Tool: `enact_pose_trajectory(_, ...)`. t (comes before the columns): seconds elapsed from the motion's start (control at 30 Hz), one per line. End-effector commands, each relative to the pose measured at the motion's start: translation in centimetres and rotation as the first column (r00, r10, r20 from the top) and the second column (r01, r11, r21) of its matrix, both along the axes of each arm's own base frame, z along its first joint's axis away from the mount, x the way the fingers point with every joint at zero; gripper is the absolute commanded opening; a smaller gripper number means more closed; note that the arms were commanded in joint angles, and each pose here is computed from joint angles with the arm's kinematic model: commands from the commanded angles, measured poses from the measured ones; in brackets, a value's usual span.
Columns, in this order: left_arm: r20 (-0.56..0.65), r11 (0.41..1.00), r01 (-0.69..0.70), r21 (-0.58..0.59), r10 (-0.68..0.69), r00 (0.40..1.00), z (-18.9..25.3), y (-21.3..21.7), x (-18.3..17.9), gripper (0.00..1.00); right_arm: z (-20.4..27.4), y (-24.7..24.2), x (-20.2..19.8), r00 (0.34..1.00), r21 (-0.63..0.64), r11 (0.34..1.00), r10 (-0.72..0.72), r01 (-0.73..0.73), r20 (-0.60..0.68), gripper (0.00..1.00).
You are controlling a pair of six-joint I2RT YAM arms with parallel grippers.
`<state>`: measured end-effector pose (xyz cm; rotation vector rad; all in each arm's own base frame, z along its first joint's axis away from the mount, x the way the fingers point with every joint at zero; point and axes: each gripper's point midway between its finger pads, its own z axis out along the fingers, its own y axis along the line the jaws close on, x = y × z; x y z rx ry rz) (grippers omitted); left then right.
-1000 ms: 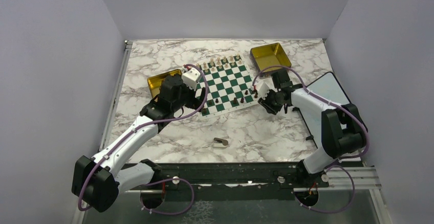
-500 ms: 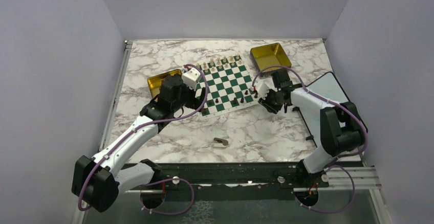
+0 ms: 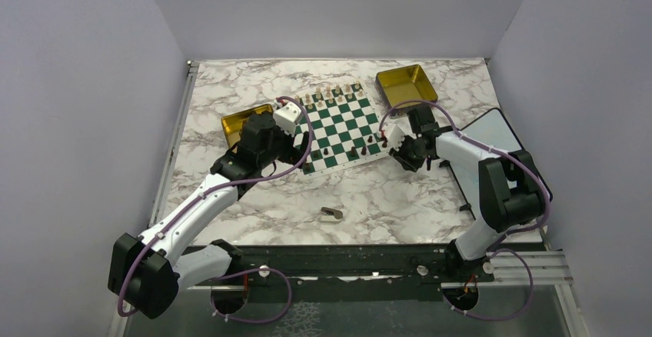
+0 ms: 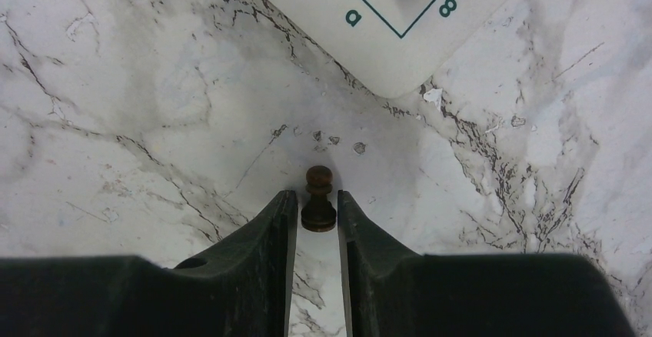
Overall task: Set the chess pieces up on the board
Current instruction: Pick up the chess piece at the center of the board.
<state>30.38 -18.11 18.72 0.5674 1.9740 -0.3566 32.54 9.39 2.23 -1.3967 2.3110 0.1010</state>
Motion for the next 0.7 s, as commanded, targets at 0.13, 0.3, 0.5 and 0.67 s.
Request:
enact_pose_trajectory(0.13,0.009,1.000,0.008,-0.019,-0.008,1.000,0.2,-0.3,0.1,0.99,-1.2,-0.9,-0.6,0.998,-0.031,0.999,-0.041,0.040,-0.037,0.31)
enact_pose_trajectory(0.3,0.005,1.000,0.005,-0.017,-0.005,1.000,0.0,-0.3,0.1,0.99,-1.9,-1.2,-1.0,0.997,-0.047,0.998,-0.041,0.038,-0.067,0.30)
enact_pose_trajectory(0.5,-0.007,0.994,-0.041,-0.104,0.040,0.999,0.6,-0.6,0.1,0.99,-1.7,-1.4,-1.0,0.997,-0.059,0.997,-0.049,0.045,-0.065,0.31)
enact_pose_trajectory(0.67,-0.025,0.992,-0.051,-0.115,0.049,0.999,0.1,-0.7,0.1,0.99,-1.8,-1.6,-1.3,0.996,-0.067,0.996,-0.059,0.054,-0.073,0.33)
